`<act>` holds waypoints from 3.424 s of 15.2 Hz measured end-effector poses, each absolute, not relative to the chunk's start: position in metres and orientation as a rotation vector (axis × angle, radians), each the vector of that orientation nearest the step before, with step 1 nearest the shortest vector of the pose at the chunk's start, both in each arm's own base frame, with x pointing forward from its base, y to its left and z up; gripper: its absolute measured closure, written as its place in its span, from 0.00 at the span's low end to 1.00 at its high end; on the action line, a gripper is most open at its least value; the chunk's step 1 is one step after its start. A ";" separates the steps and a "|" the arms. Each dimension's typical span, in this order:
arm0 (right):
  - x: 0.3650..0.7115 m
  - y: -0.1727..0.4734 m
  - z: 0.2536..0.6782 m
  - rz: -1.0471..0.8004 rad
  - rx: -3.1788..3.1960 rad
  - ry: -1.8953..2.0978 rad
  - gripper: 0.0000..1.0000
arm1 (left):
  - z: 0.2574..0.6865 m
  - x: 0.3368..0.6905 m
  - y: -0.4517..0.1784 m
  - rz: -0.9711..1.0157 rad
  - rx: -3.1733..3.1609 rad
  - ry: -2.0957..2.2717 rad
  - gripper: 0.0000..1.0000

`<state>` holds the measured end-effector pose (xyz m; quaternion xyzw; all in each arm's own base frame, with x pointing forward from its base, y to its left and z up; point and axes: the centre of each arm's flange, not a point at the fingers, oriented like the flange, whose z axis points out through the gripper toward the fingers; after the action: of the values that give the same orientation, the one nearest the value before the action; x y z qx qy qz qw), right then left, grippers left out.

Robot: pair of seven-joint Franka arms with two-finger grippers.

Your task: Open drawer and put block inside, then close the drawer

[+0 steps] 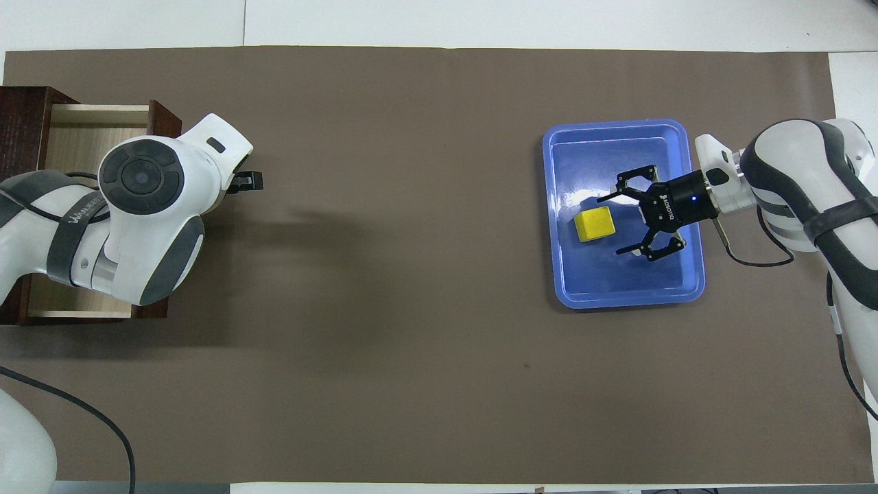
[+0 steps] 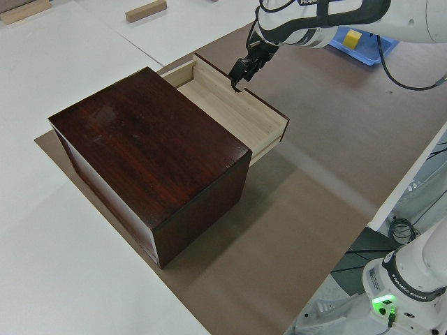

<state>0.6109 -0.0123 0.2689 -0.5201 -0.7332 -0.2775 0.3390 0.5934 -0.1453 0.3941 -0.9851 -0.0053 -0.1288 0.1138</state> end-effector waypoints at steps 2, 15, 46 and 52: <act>0.615 -0.021 0.249 -0.716 -1.366 -1.878 0.00 | 0.409 0.600 -0.149 -0.333 -2.895 -0.069 0.00; 0.621 -0.015 0.243 -0.710 -1.329 -1.868 0.00 | 0.545 0.608 -0.179 -0.085 -3.015 -0.867 0.00; 0.636 0.267 0.435 -0.684 -1.677 -1.625 0.45 | 0.532 0.612 -0.273 -0.028 -2.141 -2.401 0.00; 0.621 0.325 0.439 -0.777 -1.703 -1.682 0.45 | 0.523 0.598 -0.311 -0.011 -2.145 -2.374 0.00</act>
<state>0.6214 0.3252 0.4394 -0.6440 -0.6359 -0.2939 0.3075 0.5981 -0.3110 0.5225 -0.6702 -0.7416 -0.0035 -0.0289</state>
